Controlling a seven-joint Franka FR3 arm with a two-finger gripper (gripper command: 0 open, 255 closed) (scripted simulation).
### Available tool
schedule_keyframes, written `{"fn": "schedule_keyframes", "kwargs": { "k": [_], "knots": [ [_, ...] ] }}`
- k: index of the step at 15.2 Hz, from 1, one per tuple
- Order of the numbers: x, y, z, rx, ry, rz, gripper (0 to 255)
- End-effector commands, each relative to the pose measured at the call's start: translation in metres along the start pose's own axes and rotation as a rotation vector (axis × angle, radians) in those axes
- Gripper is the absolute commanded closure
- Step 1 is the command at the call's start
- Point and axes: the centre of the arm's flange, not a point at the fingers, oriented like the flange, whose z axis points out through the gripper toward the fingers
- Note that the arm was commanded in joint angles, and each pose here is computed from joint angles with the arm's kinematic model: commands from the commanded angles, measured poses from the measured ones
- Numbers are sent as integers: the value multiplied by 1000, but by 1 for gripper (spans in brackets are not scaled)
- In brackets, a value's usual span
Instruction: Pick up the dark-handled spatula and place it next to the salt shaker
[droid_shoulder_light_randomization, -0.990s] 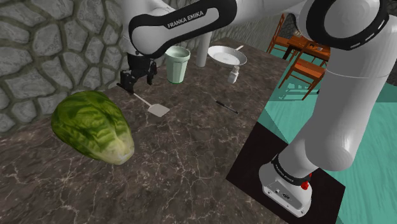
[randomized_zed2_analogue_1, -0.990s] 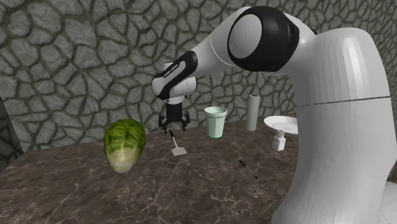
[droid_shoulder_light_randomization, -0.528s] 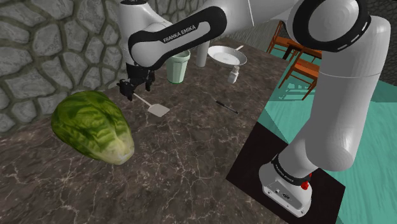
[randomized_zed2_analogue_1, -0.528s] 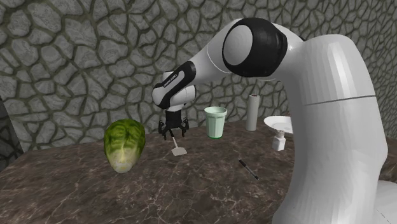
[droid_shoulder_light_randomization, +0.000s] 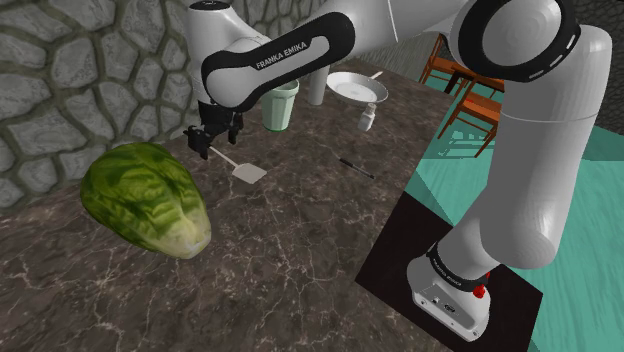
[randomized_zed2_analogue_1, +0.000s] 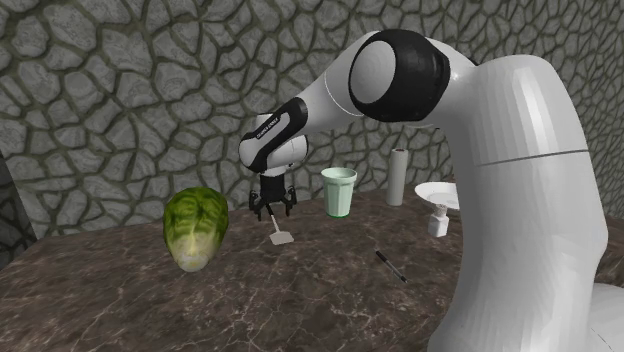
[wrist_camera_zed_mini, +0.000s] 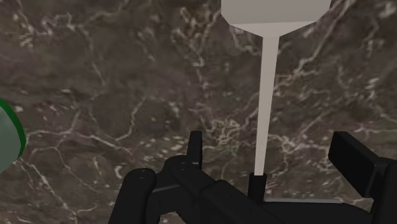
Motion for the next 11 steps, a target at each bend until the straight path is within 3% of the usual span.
{"fn": "schedule_keyframes", "kwargs": {
  "k": [1,11],
  "knots": [
    [0,0,0,0,0,0,255],
    [0,0,-5,0,0,0,255]
  ]
}}
